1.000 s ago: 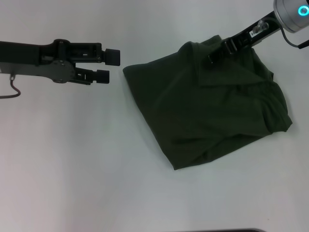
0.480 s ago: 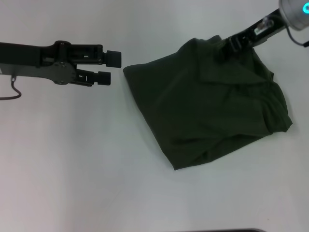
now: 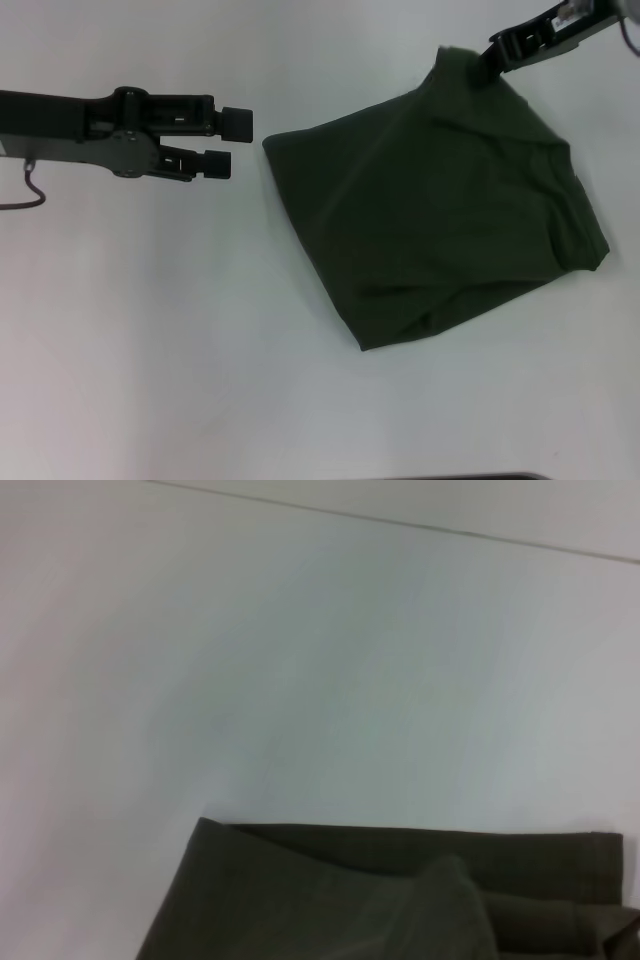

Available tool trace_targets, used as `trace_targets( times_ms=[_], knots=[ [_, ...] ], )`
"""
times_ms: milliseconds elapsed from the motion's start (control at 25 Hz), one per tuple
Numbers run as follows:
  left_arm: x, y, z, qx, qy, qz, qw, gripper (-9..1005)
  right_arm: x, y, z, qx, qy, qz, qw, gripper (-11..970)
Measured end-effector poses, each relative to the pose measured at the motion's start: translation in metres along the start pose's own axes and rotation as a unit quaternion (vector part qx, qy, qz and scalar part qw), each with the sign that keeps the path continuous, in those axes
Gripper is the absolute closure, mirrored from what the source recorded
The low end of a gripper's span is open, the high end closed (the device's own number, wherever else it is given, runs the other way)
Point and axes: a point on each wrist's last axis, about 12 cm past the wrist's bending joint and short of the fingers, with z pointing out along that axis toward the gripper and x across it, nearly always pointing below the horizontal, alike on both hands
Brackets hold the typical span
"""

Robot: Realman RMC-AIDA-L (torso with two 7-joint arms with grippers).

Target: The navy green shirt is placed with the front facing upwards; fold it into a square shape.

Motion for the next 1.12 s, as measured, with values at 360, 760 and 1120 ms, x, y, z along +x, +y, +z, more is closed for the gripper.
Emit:
trace_targets(
  times_ms=[360, 760, 1120],
  knots=[
    [0.0, 0.0, 0.001, 0.002, 0.0, -0.002, 1.0, 47, 0.006, -0.008, 0.017, 0.025, 0.002, 0.014, 1.0, 933],
    [0.0, 0.0, 0.001, 0.003, 0.0, -0.003, 1.0, 48, 0.005, -0.02, 0.011, 0.047, -0.015, 0.033, 0.998, 917],
    [-0.001, 0.0, 0.001, 0.005, -0.002, -0.003, 1.0, 48, 0.005, -0.026, 0.005, 0.06, -0.012, 0.038, 0.997, 746]
  ],
)
